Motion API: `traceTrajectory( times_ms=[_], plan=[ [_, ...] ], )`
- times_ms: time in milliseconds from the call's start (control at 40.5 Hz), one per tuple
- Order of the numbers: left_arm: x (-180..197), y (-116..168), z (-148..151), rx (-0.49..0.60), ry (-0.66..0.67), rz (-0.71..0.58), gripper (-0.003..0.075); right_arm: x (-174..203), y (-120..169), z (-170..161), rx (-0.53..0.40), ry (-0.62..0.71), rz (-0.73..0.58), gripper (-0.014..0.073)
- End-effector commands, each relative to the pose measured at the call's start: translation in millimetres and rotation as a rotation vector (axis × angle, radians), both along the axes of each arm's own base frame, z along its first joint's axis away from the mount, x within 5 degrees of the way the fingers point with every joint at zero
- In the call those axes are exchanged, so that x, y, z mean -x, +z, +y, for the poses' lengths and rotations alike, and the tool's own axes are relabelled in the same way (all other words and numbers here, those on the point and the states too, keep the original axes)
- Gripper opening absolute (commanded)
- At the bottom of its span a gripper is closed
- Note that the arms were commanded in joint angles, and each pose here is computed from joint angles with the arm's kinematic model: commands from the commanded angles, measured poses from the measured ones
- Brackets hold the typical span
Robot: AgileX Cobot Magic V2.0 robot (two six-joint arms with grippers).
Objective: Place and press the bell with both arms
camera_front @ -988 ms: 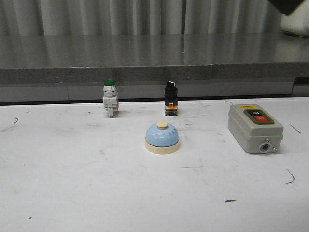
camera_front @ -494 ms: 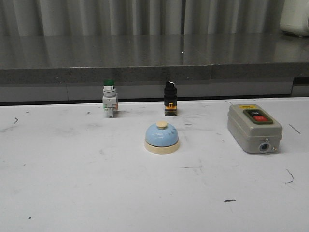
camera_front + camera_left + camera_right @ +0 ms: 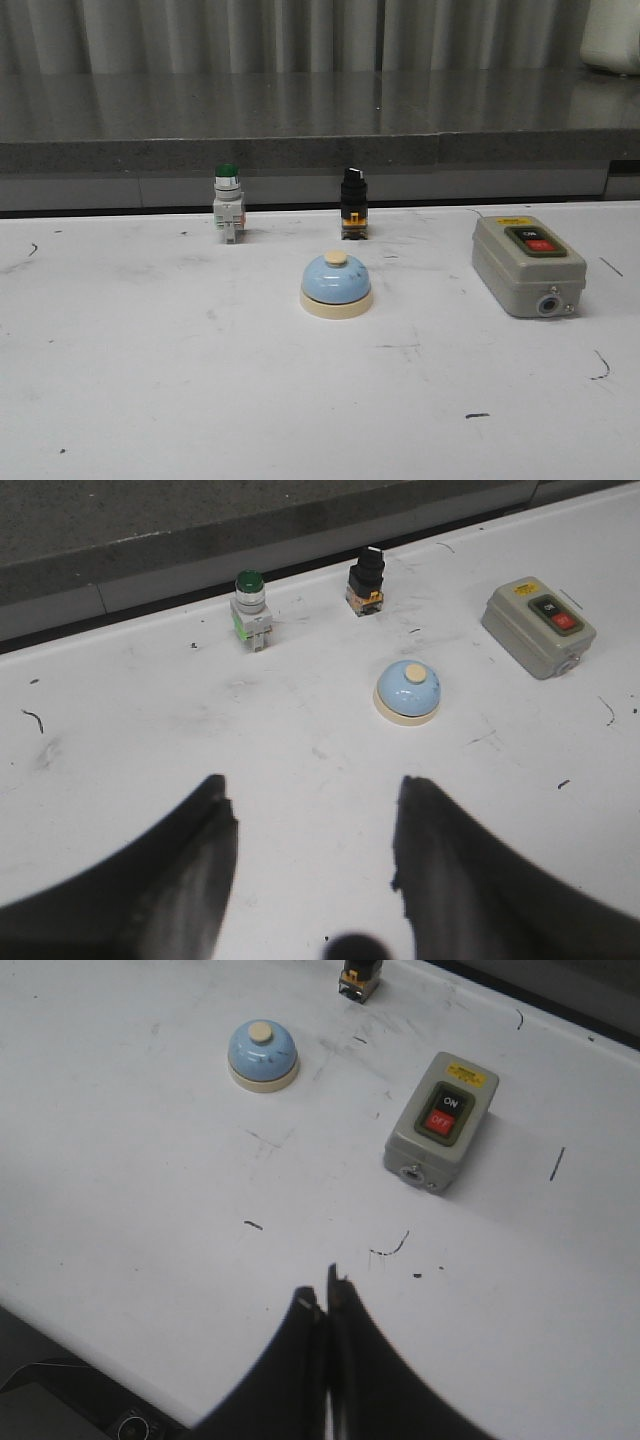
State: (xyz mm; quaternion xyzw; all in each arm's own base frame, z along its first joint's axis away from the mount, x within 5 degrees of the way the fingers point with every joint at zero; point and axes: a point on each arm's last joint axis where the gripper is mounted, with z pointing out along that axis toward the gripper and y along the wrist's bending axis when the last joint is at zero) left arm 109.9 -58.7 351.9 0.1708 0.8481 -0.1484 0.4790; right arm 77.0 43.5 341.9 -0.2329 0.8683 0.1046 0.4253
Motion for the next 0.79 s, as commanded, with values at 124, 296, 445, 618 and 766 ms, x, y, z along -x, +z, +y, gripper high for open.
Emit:
traceTrajectory(
  times_ms=[124,296,445,618,766],
  plan=[
    [-2.6,13.1,-1.5,0.054,0.005,-0.069,0.0025,-2.8,12.2,0.6,-0.034,-0.001,-0.084,-0.0069],
    [-2.6,13.1,-1.5,0.054,0.005,-0.069,-0.002,-2.8,12.2,0.6,-0.034,-0.001,-0.084,-0.0069],
    [-2.6,13.1,-1.5,0.054,0.005,-0.069,-0.002,-2.8,12.2,0.6,-0.034,-0.001,-0.084,-0.0069],
    [1.4,10.3,2.0,0.061,0.016,-0.085,-0.002,-2.8,12.0,0.6,-0.033,-0.001,-0.082,-0.0069],
    [9.0,4.3,11.3,0.067,0.06,-0.103,-0.002,-2.8,12.0,0.5,-0.032,-0.001,-0.083,-0.0069]
  ],
)
